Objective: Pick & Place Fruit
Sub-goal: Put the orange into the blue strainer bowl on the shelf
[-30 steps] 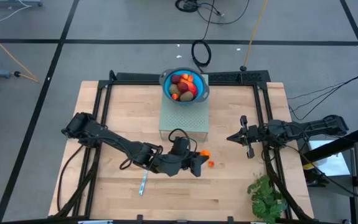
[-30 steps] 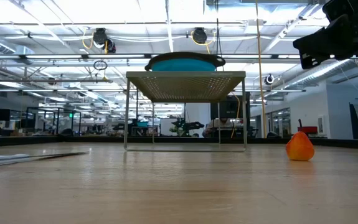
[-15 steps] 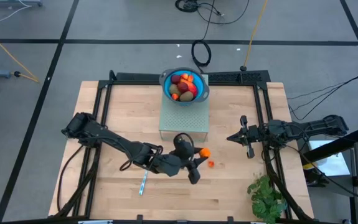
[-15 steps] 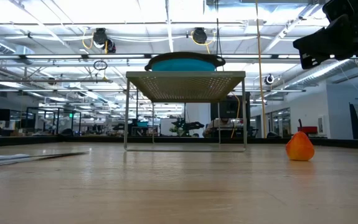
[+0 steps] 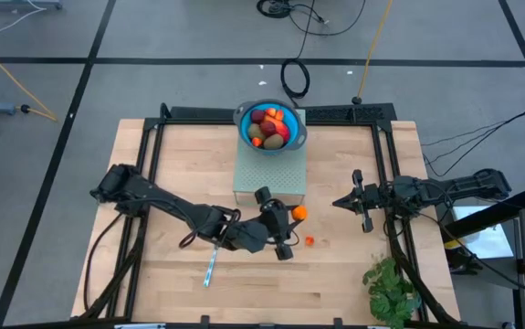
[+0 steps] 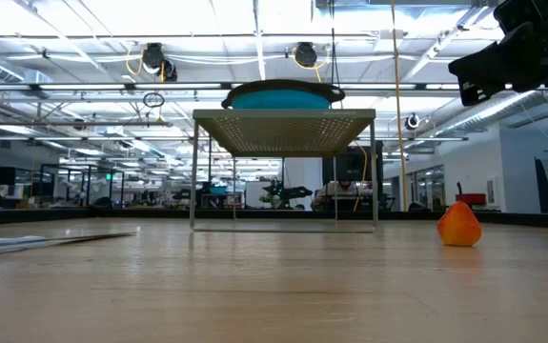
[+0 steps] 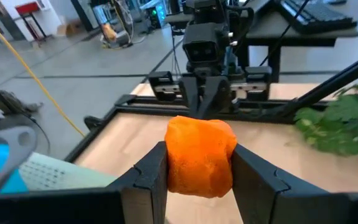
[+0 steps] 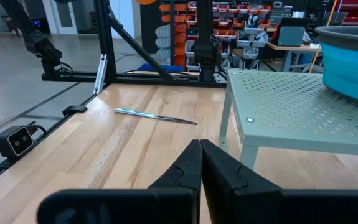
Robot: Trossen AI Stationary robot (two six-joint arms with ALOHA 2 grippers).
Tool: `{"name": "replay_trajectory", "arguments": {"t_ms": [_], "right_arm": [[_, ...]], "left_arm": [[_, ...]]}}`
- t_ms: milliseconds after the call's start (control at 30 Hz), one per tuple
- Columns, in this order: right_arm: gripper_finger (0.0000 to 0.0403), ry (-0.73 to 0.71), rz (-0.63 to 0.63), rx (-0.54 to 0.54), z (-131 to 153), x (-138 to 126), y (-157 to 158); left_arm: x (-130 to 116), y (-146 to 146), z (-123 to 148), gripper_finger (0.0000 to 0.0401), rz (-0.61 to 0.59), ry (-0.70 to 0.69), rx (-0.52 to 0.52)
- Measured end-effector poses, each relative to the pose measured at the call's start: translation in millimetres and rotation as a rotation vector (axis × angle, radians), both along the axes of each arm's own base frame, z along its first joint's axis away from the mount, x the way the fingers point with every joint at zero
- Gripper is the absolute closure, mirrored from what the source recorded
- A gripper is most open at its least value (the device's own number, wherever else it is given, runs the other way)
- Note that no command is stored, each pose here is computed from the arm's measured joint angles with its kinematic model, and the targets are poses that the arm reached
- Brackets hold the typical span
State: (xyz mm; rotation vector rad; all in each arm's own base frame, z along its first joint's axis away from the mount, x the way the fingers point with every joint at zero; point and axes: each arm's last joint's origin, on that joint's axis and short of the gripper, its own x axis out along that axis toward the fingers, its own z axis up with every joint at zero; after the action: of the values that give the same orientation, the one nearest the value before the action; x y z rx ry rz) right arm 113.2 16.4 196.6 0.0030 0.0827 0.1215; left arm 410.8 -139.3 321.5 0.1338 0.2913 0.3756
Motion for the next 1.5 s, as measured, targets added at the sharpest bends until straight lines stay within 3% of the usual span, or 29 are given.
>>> {"name": "replay_trajectory", "arguments": {"t_ms": [600, 867, 1100, 1500], "right_arm": [[0.0403, 0.0, 0.0, 0.0, 0, 0, 0], [0.0403, 0.0, 0.0, 0.0, 0, 0, 0], [0.0403, 0.0, 0.0, 0.0, 0, 0, 0], [0.0403, 0.004, 0.001, 0.0, -1, 0, 0]], "left_arm": [[4, 11, 0, 0.0265, 0.02, 0.009, 0.021], [5, 26, 1, 0.0265, 0.177, -0.018, 0.037], [-4, 53, 24, 0.0265, 0.332, -0.102, 0.002], [-36, 122, 70, 0.0265, 0.489, -0.139, -0.003]]}}
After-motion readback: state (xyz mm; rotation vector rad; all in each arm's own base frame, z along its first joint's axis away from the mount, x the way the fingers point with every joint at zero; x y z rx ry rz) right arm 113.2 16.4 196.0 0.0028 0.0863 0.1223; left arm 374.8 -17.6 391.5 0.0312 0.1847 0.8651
